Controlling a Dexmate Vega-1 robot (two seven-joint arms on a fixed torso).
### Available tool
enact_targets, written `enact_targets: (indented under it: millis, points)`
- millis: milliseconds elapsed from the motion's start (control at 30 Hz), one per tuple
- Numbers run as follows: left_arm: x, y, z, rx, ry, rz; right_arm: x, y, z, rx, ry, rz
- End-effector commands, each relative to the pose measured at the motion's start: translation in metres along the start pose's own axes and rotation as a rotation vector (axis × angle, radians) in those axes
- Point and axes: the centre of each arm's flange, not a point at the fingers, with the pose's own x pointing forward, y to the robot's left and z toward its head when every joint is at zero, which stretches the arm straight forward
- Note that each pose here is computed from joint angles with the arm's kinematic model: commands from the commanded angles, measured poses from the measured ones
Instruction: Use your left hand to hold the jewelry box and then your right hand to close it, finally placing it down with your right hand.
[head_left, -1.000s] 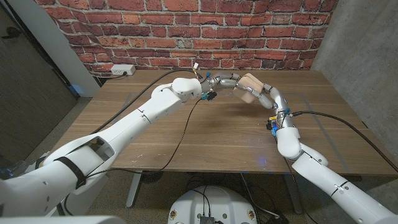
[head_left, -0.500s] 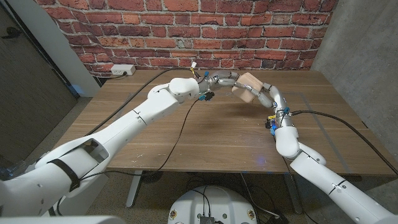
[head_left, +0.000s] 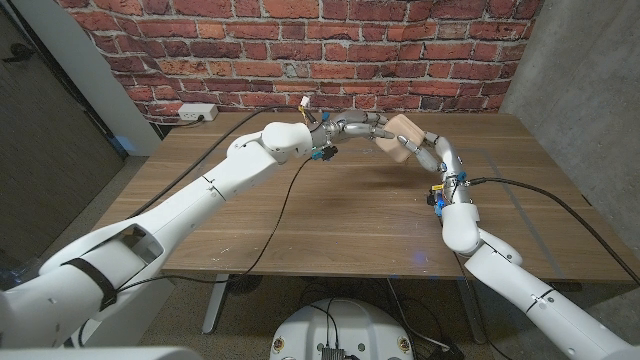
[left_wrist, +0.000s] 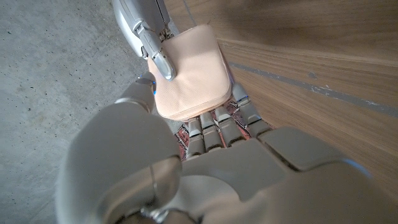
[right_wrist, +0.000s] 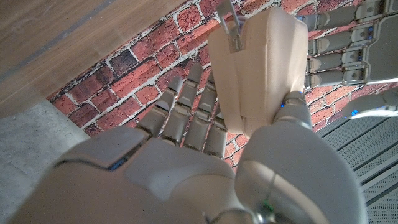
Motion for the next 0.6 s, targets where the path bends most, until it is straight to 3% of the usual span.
enact_targets:
  millis: [33,600]
  points:
    - [-0.021,0.011,0.003,-0.012,-0.031,-0.003,0.001,-0.002,-0.008,-0.013,0.032,-0.024]
    - [-0.046,0.012,0.012,-0.009,-0.099,-0.004,0.005,0.0,-0.01,-0.015,0.045,-0.037]
